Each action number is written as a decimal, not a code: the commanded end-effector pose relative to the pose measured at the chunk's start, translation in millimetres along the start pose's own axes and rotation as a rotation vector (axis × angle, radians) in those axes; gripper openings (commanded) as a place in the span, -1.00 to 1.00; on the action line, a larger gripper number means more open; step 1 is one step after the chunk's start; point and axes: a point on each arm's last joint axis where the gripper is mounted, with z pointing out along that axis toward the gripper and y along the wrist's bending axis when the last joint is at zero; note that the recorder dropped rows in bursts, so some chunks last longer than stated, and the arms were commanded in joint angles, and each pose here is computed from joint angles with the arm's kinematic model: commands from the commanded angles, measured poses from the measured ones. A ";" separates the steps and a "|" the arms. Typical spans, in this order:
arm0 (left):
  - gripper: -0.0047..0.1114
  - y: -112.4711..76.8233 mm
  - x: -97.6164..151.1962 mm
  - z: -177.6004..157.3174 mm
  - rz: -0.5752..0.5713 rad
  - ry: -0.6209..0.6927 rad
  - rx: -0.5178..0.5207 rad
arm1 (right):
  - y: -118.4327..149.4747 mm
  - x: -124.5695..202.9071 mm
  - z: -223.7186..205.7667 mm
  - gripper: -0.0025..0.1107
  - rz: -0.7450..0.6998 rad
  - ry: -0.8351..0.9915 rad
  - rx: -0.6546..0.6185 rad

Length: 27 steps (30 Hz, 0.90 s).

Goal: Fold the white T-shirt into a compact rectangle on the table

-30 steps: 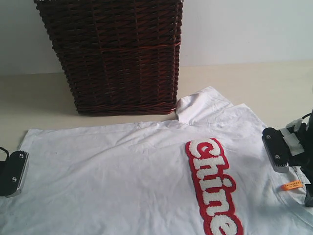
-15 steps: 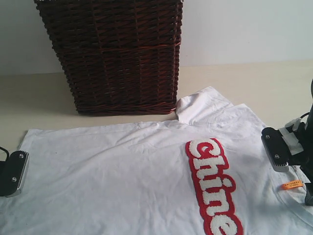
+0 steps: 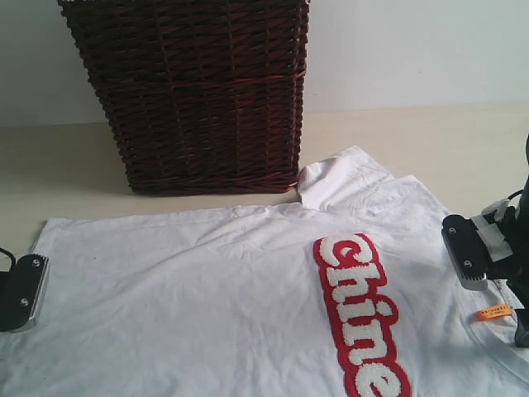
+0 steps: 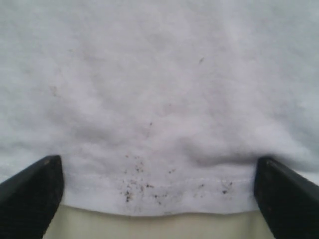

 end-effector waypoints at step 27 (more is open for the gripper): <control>-0.92 5.8 -9.5 8.5 -0.066 0.011 -0.015 | 3.4 -0.6 10.7 0.61 0.010 -0.009 -0.047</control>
